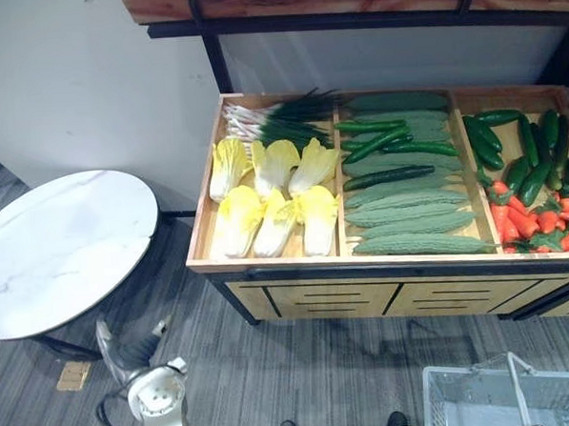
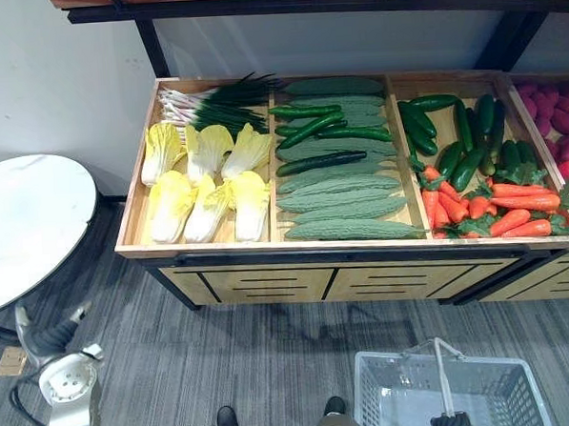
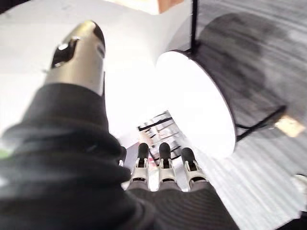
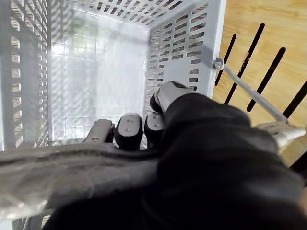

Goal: Pick vegetable in the basket

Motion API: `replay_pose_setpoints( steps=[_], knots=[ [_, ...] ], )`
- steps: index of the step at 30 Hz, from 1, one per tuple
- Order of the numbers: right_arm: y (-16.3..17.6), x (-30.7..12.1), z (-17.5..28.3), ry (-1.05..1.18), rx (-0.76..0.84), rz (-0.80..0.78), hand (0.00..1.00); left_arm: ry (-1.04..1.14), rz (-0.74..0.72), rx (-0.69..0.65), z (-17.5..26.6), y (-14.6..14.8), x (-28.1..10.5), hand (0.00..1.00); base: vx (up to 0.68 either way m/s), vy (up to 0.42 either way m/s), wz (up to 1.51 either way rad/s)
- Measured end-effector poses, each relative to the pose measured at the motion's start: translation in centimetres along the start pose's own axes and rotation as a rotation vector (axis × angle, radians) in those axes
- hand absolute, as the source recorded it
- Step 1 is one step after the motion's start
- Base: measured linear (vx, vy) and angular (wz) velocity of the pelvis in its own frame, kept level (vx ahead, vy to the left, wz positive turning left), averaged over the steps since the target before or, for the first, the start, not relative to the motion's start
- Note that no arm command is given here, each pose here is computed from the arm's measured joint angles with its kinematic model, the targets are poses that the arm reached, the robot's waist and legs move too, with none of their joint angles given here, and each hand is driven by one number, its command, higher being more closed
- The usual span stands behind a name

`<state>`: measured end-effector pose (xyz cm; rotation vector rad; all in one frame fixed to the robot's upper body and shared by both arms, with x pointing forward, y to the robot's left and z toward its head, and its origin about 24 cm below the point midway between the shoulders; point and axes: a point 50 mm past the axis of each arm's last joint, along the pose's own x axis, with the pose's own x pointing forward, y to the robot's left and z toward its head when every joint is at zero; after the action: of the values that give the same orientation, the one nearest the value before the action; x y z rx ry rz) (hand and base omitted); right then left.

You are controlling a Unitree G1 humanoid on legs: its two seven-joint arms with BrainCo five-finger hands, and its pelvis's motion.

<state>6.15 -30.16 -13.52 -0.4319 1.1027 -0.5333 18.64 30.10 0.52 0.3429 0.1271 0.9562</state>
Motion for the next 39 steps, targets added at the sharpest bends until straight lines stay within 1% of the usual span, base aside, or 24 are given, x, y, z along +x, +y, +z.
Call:
replay_pose_setpoints(
  steps=[3,7,10,14,16,19,23,28,31,39],
  knots=[
    [0.1,0.0,0.3,-0.025,-0.036,0.006,1.0,-0.085,0.01,-0.013,1.9,-0.2,0.3,0.0,0.02,-0.013,-0.04],
    [0.2,0.1,0.7,-0.05,-0.072,0.016,1.0,-0.152,0.078,-0.067,3.9,0.1,0.9,0.0,0.01,-0.003,-0.02],
    [0.2,0.2,1.1,-0.071,-0.115,0.023,1.0,-0.182,0.107,-0.072,4.6,0.4,1.3,0.0,0.01,-0.001,-0.08],
    [0.0,0.3,1.6,-0.084,-0.128,0.022,1.0,-0.196,0.101,-0.08,5.3,0.2,2.2,0.0,0.0,-0.001,-0.02],
    [-0.1,0.5,2.4,-0.11,-0.162,0.03,1.0,-0.159,0.072,-0.066,5.1,0.0,4.0,0.0,0.0,-0.006,-0.1],
    [-0.1,0.8,4.4,-0.175,-0.194,0.029,1.0,-0.106,0.091,-0.012,4.9,0.0,6.3,0.0,-0.02,-0.01,-0.22],
    [0.1,1.0,7.9,-0.279,-0.196,0.024,1.0,-0.08,0.105,-0.001,6.8,-0.4,9.5,0.0,-0.04,-0.018,-0.12],
    [-0.1,1.0,9.1,-0.315,-0.218,0.017,1.0,-0.115,0.089,0.017,9.2,-0.7,11.3,0.0,0.03,-0.009,-0.05],
    [0.1,1.0,9.8,-0.337,-0.219,0.015,1.0,-0.163,0.089,0.01,11.3,-0.9,12.1,0.0,0.04,-0.006,-0.04],
    [0.4,0.8,11.4,-0.4,-0.215,0.013,1.0,-0.229,0.073,-0.027,14.2,-1.9,12.4,0.0,0.02,-0.009,-0.1]
  ],
)
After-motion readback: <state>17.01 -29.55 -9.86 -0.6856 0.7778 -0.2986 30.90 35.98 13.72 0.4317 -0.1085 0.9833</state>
